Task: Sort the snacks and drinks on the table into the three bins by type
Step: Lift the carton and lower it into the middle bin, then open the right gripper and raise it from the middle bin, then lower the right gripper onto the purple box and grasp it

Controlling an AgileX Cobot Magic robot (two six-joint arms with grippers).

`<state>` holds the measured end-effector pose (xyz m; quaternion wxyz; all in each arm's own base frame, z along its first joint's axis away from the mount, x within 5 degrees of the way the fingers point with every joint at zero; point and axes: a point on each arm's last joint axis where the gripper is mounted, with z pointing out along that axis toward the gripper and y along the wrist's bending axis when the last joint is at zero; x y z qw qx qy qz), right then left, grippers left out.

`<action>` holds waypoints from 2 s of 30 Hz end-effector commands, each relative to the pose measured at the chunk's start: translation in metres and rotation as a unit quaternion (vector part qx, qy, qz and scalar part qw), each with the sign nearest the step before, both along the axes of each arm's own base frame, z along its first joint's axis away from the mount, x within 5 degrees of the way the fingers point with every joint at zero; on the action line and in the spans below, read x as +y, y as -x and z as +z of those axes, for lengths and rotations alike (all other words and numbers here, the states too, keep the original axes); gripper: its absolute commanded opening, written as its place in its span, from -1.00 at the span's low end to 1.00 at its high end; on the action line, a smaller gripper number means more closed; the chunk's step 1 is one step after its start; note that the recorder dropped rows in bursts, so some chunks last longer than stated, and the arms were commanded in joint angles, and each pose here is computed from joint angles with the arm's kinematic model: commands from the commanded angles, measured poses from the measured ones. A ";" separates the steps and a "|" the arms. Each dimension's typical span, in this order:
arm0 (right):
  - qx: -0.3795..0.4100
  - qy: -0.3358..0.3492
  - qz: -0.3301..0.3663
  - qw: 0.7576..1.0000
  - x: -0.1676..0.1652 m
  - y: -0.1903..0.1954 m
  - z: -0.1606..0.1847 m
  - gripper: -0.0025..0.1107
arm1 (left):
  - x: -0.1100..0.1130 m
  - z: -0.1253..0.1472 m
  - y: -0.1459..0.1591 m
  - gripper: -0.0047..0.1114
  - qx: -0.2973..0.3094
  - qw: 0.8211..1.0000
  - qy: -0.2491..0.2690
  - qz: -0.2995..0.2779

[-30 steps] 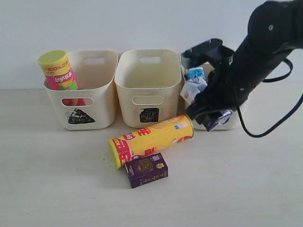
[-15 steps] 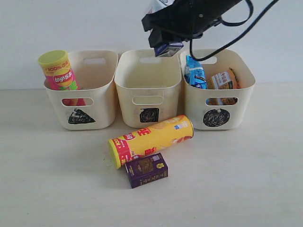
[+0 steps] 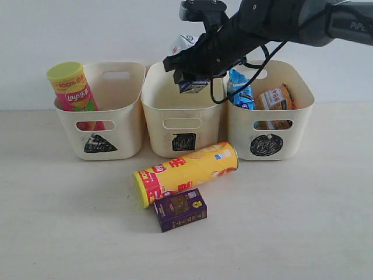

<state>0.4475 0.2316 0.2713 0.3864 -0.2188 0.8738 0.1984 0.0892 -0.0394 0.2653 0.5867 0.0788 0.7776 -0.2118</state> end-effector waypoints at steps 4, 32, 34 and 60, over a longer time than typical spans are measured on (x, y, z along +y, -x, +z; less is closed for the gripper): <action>-0.029 0.000 0.001 1.000 0.002 -0.005 0.001 -0.83 | 0.000 -0.001 0.001 -0.84 0.002 1.000 0.000 -0.003; 0.052 0.057 0.073 0.994 -0.019 0.054 0.069 -0.96 | 0.000 -0.001 0.001 -0.84 0.002 1.000 0.000 -0.003; 0.048 0.058 0.071 0.995 -0.026 0.068 0.077 -0.96 | 0.000 -0.001 0.001 -0.84 0.002 1.000 0.000 -0.003; 0.141 0.040 0.153 0.977 -0.023 0.214 0.022 -0.96 | 0.000 -0.001 0.001 -0.84 0.002 1.000 0.000 -0.002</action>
